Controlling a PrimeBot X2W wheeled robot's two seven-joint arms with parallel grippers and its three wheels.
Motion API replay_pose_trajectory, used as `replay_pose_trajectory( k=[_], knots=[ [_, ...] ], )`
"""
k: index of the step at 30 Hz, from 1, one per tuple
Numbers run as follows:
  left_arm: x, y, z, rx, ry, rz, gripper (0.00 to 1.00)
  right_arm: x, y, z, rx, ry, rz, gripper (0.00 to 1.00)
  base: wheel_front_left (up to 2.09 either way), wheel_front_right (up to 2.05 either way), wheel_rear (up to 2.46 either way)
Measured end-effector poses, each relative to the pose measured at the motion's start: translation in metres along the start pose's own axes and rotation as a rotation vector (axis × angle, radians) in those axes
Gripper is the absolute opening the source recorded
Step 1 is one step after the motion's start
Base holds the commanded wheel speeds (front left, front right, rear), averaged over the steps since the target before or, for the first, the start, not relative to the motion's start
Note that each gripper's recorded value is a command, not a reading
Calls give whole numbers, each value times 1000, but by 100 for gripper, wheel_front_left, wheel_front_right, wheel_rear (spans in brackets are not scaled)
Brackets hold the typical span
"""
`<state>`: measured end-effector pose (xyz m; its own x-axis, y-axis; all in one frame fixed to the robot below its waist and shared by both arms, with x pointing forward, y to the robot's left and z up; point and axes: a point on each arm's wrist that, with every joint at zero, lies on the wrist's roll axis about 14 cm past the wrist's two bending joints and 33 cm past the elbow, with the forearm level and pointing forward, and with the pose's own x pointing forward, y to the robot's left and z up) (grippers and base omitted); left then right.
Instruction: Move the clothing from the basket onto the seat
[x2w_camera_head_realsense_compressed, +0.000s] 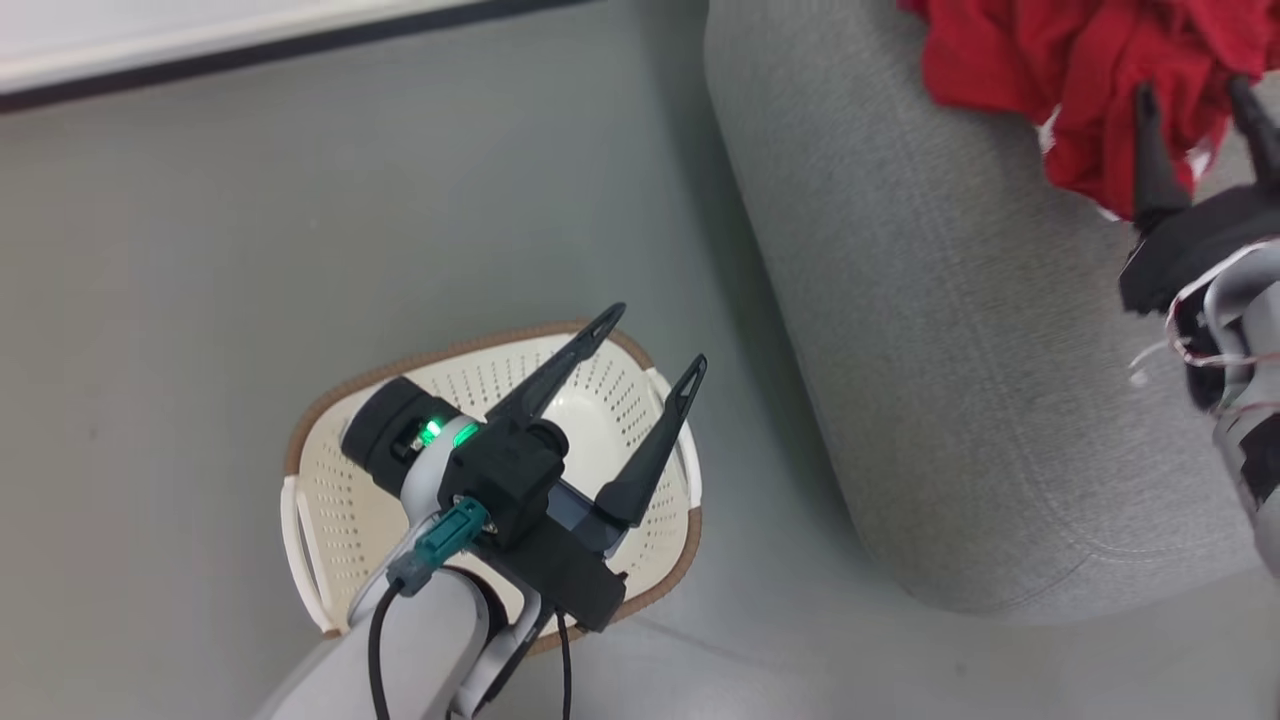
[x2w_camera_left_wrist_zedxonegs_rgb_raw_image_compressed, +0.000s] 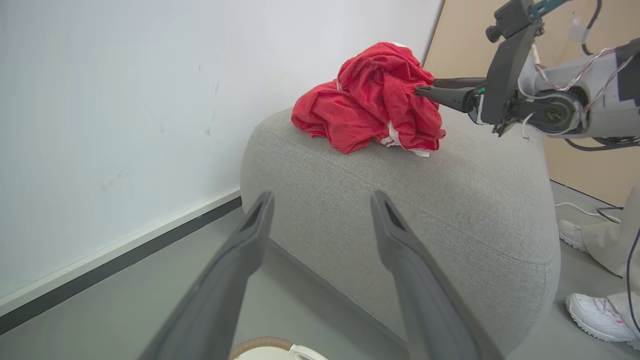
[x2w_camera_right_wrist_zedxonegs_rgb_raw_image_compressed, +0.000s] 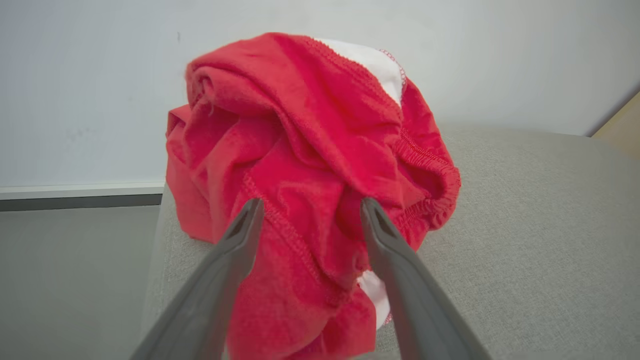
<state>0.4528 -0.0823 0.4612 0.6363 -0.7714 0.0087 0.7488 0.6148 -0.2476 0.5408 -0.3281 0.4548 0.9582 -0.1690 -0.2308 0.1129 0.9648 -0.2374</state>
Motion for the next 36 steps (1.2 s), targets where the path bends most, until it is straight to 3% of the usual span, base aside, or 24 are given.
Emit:
replay_pose_trajectory(
  k=[9, 17, 25, 36],
  knots=[
    [-10, -27, 20, -17, -44, 0, 100, -40, 9, 25, 40, -81, 39, 100, 0, 0, 0],
    [-32, -25, 33, -5, -67, 82, 100, -73, 30, 41, 89, -156, 96, 100, 0, 0, 0],
    [-75, 2, 39, -3, -77, 257, 100, -105, 64, 47, 144, -209, 171, 100, 0, 0, 0],
    [-172, 41, 35, 18, -69, 536, 100, -162, 123, 47, 231, -258, 282, 100, 0, 0, 0]
  ],
)
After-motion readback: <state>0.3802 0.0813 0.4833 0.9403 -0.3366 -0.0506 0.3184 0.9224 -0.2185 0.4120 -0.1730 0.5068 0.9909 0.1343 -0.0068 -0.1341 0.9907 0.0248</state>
